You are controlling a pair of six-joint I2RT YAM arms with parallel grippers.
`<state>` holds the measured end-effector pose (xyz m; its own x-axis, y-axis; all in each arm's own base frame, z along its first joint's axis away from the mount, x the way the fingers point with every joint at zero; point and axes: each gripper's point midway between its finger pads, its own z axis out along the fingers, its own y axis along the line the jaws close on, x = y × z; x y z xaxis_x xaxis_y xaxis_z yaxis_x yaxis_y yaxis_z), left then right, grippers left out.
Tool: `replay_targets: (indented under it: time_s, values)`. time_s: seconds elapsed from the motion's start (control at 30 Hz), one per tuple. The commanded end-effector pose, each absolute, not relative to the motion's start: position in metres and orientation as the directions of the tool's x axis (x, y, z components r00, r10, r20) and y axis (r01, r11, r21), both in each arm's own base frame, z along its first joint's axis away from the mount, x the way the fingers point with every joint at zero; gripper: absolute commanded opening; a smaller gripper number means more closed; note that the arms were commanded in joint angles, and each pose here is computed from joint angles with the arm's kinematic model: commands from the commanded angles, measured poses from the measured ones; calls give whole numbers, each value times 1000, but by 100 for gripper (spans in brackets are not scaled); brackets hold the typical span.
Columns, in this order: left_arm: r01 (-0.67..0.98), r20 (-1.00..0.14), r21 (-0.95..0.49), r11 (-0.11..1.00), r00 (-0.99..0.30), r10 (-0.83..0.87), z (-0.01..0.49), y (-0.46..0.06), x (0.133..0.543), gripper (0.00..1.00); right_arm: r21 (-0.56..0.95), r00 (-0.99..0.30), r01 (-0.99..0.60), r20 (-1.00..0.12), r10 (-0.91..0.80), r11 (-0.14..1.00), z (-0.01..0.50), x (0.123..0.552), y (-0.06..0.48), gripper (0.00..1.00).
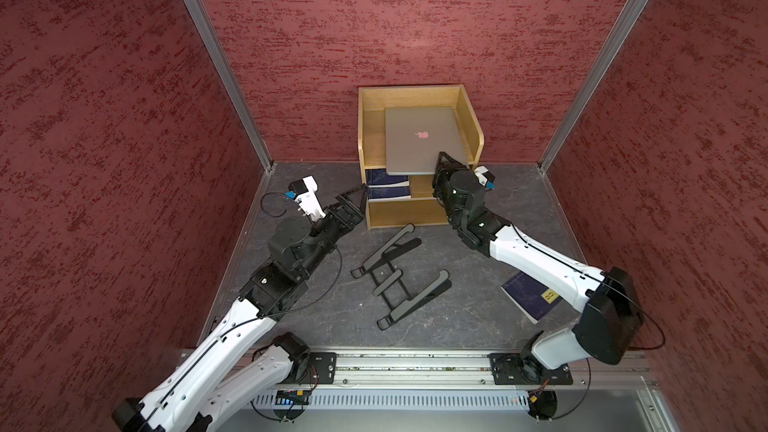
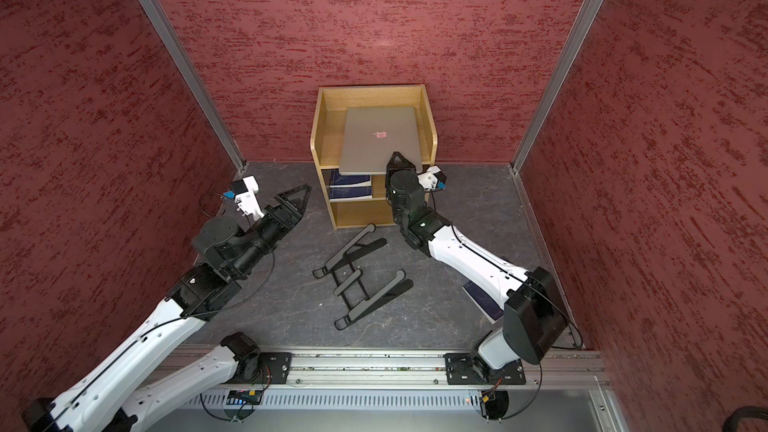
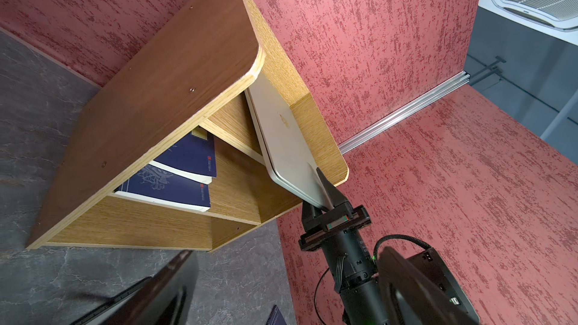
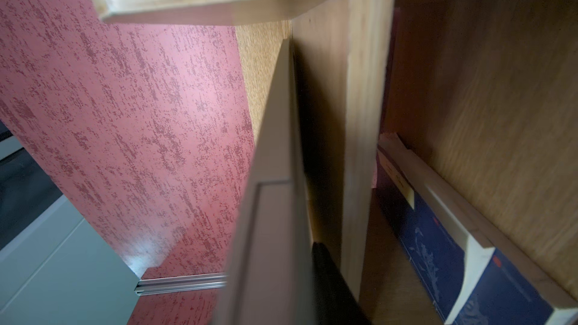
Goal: Close the laptop lid and set it aside
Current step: Place the laptop on the shelf, then reset both arms
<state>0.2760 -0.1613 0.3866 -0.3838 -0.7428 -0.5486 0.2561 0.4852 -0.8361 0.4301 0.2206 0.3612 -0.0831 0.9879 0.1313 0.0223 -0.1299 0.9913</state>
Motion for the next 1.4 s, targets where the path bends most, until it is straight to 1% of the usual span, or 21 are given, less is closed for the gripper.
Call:
replay_targets:
  time_s: [0.0, 0.03, 0.07, 0.27, 0.37, 0.4, 0.47, 0.53, 0.6, 0.73, 0.8, 0.9, 0.97, 1.03, 1.13, 1.2, 1.23, 1.3, 1.33, 1.37]
  values:
    - [241, -546, -837, 490, -399, -737, 378, -161, 278, 93, 978, -73, -38, 202, 977, -205, 390, 433, 210, 45]
    - [237, -543, -840, 489, -400, -739, 377, -161, 279, 93, 980, -73, -19, 197, 978, -199, 386, 433, 209, 52]
    - [236, -541, -841, 487, -400, -740, 376, -160, 279, 93, 981, -74, -11, 191, 979, -192, 383, 433, 209, 56]
    - [229, -542, -840, 492, -397, -741, 375, -157, 280, 93, 987, -86, 3, 163, 983, -164, 381, 430, 208, 76]
    - [229, -561, -827, 513, -392, -729, 376, -154, 279, 94, 989, -91, 31, 146, 985, -144, 372, 426, 207, 90]
    - [220, -575, -817, 533, -393, -718, 374, -152, 279, 94, 990, -93, 54, 133, 987, -128, 364, 425, 207, 97]
    - [197, -603, -792, 577, -394, -693, 372, -146, 280, 96, 994, -105, 56, 96, 990, -91, 369, 414, 201, 98]
    - [178, -621, -775, 606, -395, -677, 369, -139, 282, 98, 995, -97, 92, 42, 994, -33, 358, 407, 194, 98]
    - [167, -627, -768, 618, -393, -673, 366, -132, 283, 100, 995, -91, 96, 29, 995, -20, 354, 399, 187, 98]
    - [149, -633, -761, 631, -383, -673, 363, -121, 286, 100, 994, -95, 110, 14, 995, -4, 346, 391, 181, 99]
    - [140, -643, -752, 645, -376, -668, 363, -116, 288, 100, 992, -125, 123, -3, 992, 18, 343, 389, 185, 98]
    - [133, -678, -716, 686, -372, -635, 362, -110, 292, 100, 987, -187, 141, -54, 981, 81, 334, 381, 190, 98]
    - [132, -695, -698, 704, -362, -621, 359, -105, 298, 100, 980, -216, 133, -120, 969, 151, 329, 370, 186, 98]
    - [121, -701, -692, 712, -349, -622, 354, -96, 304, 100, 964, -242, 158, -172, 955, 214, 317, 355, 177, 98]
    - [93, -703, -689, 719, -329, -631, 345, -83, 315, 100, 949, -267, 174, -213, 940, 264, 296, 331, 163, 98]
    - [86, -715, -677, 731, -310, -626, 341, -75, 321, 100, 934, -261, 150, -280, 924, 325, 291, 317, 149, 98]
    - [76, -722, -668, 741, -309, -619, 338, -73, 325, 100, 917, -254, 144, -330, 909, 373, 291, 310, 140, 98]
    - [53, -742, -636, 770, -318, -590, 329, -68, 333, 100, 855, -239, 133, -463, 854, 501, 292, 300, 125, 98]
    - [22, -752, -613, 789, -323, -575, 324, -62, 339, 100, 802, -220, 138, -547, 808, 581, 293, 294, 113, 98]
    - [-7, -758, -597, 803, -325, -566, 319, -57, 343, 100, 757, -208, 140, -608, 766, 638, 296, 289, 104, 98]
